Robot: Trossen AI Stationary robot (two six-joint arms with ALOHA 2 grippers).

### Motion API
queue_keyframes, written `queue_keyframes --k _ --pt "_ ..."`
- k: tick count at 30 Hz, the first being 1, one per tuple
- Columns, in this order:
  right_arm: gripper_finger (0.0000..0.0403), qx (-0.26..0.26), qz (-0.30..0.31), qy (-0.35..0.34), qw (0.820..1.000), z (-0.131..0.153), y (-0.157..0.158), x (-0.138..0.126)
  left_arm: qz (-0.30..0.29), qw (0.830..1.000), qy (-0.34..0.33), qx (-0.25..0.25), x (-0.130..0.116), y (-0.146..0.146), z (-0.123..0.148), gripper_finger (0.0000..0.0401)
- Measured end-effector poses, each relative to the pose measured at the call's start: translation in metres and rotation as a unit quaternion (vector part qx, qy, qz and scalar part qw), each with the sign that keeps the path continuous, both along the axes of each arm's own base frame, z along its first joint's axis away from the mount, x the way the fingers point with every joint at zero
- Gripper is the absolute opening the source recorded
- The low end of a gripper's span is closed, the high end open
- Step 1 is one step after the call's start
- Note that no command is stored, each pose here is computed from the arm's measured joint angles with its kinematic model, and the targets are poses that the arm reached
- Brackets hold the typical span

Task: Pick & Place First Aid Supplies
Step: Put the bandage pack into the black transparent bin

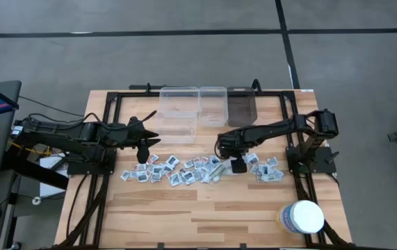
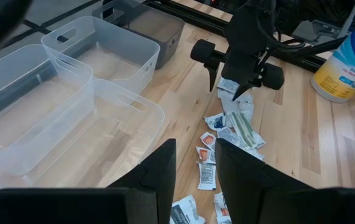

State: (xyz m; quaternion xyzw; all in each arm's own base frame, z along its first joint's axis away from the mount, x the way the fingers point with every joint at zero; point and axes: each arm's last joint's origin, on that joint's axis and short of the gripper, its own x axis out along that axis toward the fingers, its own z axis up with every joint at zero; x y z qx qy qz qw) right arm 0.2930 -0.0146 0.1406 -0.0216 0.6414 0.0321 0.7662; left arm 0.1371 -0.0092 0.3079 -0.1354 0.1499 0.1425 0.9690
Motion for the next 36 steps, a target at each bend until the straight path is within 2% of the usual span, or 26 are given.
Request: queue_keyframes --k 6,15,23,26,36 --pt "0.0255 0.005 -0.019 0.002 1.000 -0.012 0.001 -0.010 0.000 1.000 0.000 0.000 0.000 0.000 0.000 0.0112" --pt "0.0255 0.006 -0.024 0.000 1.000 -0.014 0.003 -0.010 0.000 1.000 -0.002 0.000 0.000 0.000 0.000 0.0112" --pt "0.0255 0.006 -0.022 -0.002 1.000 -0.001 0.003 -0.013 0.000 1.000 -0.005 -0.001 0.000 0.000 0.001 0.0112" --pt "0.0255 0.005 -0.022 -0.032 0.999 0.012 0.002 -0.008 0.000 1.000 -0.007 -0.001 0.000 0.000 0.001 0.0112" --pt "0.0255 0.003 -0.016 0.002 1.000 0.011 0.003 -0.013 0.000 1.000 -0.007 -0.001 0.000 0.000 0.001 0.0112"
